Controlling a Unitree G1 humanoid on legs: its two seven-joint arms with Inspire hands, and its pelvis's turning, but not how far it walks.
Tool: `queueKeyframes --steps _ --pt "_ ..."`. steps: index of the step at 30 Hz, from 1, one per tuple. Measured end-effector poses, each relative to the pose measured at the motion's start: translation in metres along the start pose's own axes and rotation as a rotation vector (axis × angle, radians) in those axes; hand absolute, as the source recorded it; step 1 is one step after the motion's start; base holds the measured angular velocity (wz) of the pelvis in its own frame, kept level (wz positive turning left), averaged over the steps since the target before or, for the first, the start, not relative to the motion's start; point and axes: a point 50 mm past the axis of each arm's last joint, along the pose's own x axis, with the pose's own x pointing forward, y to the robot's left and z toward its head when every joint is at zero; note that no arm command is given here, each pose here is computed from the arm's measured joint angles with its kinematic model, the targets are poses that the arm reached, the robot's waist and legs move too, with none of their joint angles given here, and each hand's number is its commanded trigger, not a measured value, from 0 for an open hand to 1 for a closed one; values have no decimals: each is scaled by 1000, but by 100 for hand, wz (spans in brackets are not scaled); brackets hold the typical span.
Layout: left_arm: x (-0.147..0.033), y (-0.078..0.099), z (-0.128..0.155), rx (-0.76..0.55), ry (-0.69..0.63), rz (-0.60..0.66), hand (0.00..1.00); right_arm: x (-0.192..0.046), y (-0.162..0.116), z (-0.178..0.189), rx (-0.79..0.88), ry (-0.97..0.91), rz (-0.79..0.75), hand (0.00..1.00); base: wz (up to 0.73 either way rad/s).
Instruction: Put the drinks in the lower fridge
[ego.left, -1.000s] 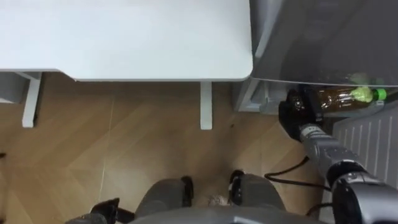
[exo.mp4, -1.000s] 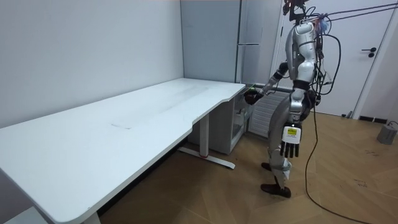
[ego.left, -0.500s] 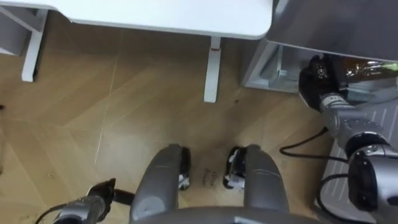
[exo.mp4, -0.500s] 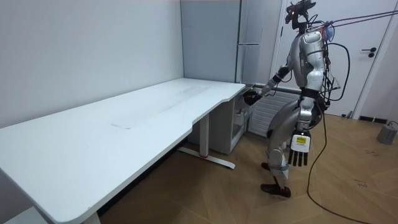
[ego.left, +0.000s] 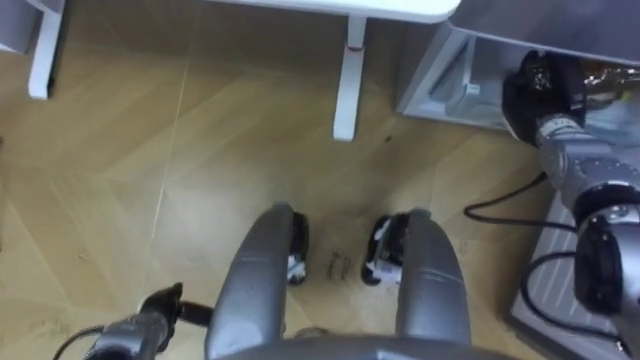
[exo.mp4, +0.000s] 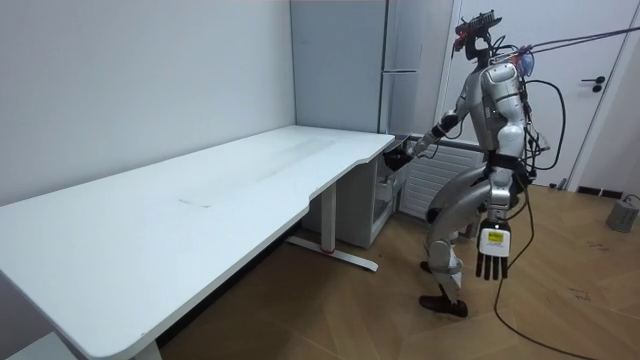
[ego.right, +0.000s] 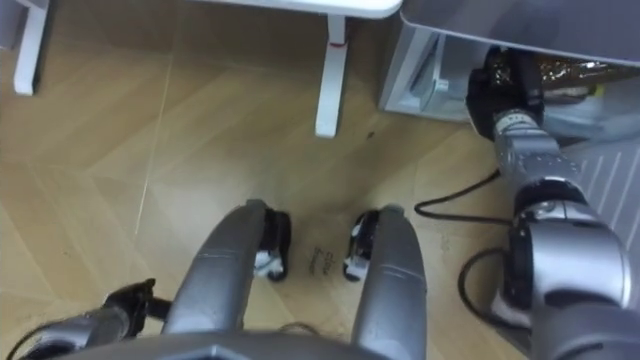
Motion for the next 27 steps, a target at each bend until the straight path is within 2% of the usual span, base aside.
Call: queueKeyframes --steps 8,10,11,19,27 --pt "0 1 -1 1 3 1 0 0 1 3 4 -7 1 100 -1" --pt "0 1 -1 -18 2 -2 0 0 1 4 3 -8 2 24 0" --pt "0 1 -1 -25 1 -3 0 0 1 4 3 -9 2 0 0" --pt "-1 7 -1 17 -8 6 0 0 1 5 -1 -12 1 0 0" --pt "-1 9 0 -13 -21 4 0 0 0 5 -42 -12 -7 0 0"
